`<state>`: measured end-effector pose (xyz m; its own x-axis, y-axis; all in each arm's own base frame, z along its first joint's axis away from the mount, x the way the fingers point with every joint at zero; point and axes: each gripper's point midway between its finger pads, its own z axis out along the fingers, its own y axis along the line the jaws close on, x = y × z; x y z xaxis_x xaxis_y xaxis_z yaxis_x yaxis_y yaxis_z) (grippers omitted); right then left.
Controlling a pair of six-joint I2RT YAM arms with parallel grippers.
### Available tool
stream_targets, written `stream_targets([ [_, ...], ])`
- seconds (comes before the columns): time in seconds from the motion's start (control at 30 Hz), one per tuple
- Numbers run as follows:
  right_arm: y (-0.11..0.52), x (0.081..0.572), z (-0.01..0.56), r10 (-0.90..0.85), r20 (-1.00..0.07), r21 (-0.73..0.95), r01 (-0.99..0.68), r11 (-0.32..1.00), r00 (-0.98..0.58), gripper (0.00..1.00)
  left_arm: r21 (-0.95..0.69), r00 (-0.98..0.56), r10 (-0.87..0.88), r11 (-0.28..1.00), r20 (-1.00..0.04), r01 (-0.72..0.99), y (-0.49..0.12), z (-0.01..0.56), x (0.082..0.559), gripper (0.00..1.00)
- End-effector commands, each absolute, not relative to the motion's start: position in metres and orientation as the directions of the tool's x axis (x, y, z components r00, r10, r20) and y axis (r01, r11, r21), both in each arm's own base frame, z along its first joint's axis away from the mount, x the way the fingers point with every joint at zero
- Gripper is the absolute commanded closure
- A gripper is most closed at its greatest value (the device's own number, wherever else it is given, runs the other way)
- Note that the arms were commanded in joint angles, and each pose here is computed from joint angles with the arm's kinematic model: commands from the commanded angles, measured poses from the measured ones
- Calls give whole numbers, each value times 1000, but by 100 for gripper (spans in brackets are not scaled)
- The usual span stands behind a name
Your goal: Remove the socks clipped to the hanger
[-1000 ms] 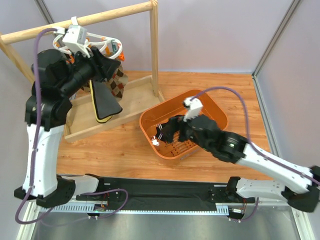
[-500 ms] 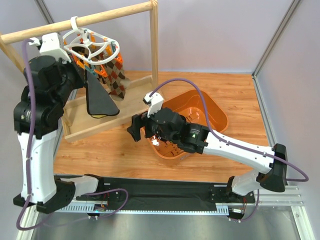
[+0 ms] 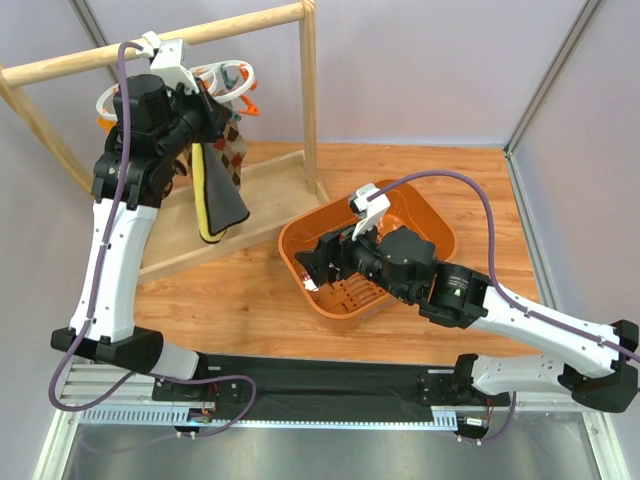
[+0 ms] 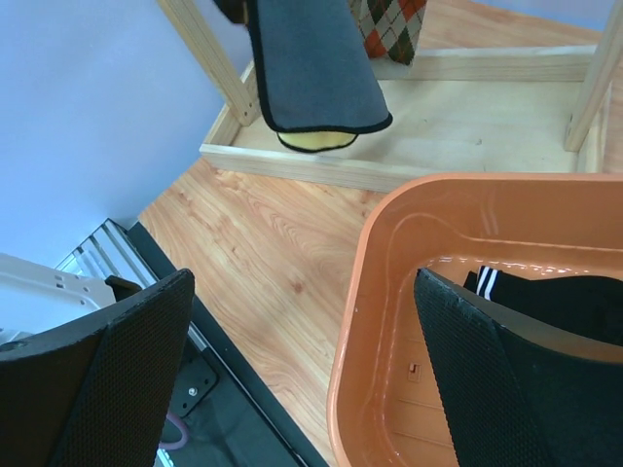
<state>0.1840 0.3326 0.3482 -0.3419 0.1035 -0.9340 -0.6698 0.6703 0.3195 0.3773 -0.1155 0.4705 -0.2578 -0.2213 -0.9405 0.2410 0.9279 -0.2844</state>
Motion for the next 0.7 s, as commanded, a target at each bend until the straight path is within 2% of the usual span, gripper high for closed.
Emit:
stream_targets([
  [0.0,324,189,350,111,-945,294,-656,695,-307,4,-302,-148,-264,877,-953,374,-141,506,404,100],
  [0.17,318,191,345,97,-949,276,-645,713,-299,4,-300,-207,-239,889,-949,347,-139,488,405,100],
  [0.27,321,191,342,95,-947,280,-648,709,-306,3,-289,-226,-222,896,-949,336,-133,480,389,99],
  [0.37,330,189,340,91,-943,292,-663,689,-320,3,-278,-268,-197,909,-943,311,-125,469,368,86],
  [0.4,334,189,337,85,-941,293,-666,686,-326,3,-264,-260,-184,911,-948,317,-122,472,357,74],
  [0.5,341,187,332,77,-938,300,-679,670,-339,3,-244,-292,-152,919,-944,310,-114,465,330,56],
  [0.6,348,186,328,70,-934,307,-685,660,-351,3,-227,-296,-129,918,-946,325,-109,466,305,46],
  [0.67,352,185,326,62,-932,310,-694,650,-358,3,-191,-287,-108,942,-952,278,-95,470,293,45],
])
